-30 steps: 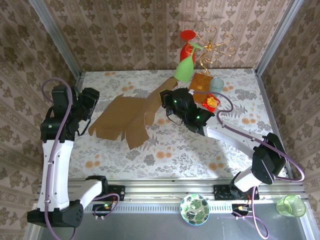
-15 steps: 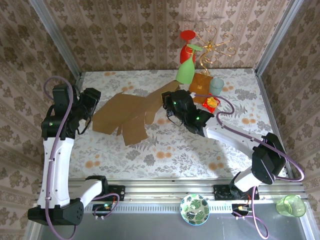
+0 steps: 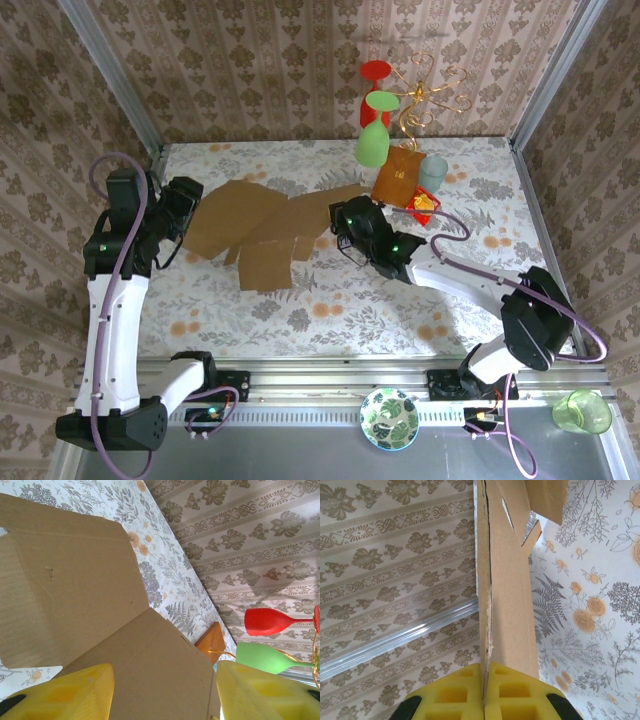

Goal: Fold the paper box

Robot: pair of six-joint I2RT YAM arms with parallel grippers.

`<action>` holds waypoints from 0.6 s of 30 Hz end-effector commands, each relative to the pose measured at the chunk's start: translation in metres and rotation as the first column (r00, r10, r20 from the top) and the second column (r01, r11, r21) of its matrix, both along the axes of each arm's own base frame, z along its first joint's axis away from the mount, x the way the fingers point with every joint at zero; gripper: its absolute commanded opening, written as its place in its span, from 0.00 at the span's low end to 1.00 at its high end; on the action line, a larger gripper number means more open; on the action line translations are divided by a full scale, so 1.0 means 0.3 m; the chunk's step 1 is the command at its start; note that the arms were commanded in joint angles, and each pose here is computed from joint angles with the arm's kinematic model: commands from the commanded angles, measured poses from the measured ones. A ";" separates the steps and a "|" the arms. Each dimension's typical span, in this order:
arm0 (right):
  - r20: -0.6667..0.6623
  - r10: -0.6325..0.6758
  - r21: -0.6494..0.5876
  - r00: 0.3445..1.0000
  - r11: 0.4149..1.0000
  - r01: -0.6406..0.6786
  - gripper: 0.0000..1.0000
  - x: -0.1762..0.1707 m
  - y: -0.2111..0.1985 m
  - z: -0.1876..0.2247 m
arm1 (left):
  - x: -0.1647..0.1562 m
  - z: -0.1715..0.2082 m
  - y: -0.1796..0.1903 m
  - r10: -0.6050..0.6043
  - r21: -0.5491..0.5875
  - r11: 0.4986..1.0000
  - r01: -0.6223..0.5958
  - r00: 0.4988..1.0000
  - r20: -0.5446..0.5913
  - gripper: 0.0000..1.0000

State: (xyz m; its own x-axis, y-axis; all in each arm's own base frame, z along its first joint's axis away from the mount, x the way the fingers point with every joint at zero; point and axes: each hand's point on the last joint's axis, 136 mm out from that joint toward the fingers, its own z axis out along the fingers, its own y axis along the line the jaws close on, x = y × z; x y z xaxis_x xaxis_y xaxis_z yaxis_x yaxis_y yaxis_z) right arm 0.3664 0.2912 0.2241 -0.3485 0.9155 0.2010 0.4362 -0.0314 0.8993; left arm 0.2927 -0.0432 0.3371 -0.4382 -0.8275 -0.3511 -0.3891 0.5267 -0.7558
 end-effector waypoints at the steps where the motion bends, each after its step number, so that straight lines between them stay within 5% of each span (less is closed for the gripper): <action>1: 0.018 -0.033 0.025 0.999 0.999 0.033 0.00 -0.042 -0.004 0.049 | 0.012 -0.026 -0.010 -0.035 0.010 0.999 0.035 0.999 -0.010 0.56; 11: 0.167 -0.005 -0.060 0.986 0.998 0.015 0.00 -0.080 0.006 0.312 | 0.051 -0.123 -0.045 -0.158 0.055 0.985 0.164 0.982 -0.105 0.54; 18: 0.324 -0.014 -0.041 0.946 0.999 0.028 0.00 -0.034 0.008 0.497 | 0.077 -0.315 0.040 -0.157 0.093 0.978 0.187 0.952 -0.262 0.51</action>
